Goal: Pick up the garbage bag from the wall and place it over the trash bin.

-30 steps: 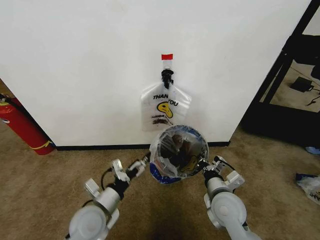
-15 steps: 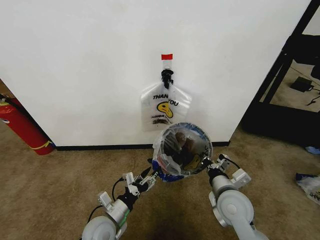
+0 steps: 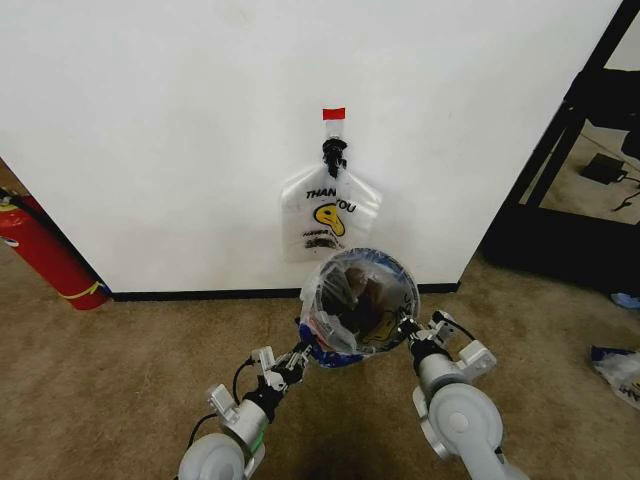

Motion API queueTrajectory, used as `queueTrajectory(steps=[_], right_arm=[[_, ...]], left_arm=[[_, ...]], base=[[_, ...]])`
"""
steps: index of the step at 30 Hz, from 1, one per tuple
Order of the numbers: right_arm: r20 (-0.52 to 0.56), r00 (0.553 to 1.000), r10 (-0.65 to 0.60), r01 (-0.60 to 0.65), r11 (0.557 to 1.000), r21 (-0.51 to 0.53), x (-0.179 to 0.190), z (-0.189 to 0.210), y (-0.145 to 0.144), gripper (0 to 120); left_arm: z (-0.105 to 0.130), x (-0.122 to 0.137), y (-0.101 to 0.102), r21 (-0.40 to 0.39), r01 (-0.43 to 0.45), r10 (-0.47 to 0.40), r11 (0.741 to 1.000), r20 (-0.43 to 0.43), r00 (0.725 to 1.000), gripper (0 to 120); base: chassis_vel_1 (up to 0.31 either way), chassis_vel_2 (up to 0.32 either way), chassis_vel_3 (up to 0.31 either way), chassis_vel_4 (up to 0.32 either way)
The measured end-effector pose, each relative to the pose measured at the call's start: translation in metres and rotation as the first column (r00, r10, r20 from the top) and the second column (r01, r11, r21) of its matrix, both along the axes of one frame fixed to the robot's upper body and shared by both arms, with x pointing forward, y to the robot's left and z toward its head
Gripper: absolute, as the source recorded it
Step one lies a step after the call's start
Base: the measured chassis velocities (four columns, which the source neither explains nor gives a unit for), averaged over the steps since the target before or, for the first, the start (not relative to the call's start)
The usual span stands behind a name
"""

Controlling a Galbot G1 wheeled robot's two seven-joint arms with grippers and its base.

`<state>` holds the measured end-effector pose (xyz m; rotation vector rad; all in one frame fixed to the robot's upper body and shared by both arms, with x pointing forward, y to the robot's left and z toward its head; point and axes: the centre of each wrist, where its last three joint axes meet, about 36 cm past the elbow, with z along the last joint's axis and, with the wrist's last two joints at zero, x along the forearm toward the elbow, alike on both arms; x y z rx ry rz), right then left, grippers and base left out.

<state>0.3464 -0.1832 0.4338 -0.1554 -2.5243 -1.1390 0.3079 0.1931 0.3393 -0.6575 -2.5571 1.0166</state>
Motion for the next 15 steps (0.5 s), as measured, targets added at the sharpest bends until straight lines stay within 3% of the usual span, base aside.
queueTrajectory(steps=[7, 15], right_arm=[[0.0, 1.0, 0.0, 0.0, 1.0, -0.002, 0.002, -0.001, 0.001, 0], [-0.022, 0.999, 0.033, -0.033, 0.999, -0.008, -0.006, -0.004, 0.011, 0]], left_arm=[[-0.002, 0.003, 0.001, 0.002, -0.018, 0.018, 1.0, -0.01, 1.0, 0], [-0.028, 0.017, 0.001, 0.042, -0.058, 0.06, 0.997, -0.053, 0.997, 0]], base=[[0.0, 0.0, 0.0, 0.0], [0.0, 0.0, 0.0, 0.0]])
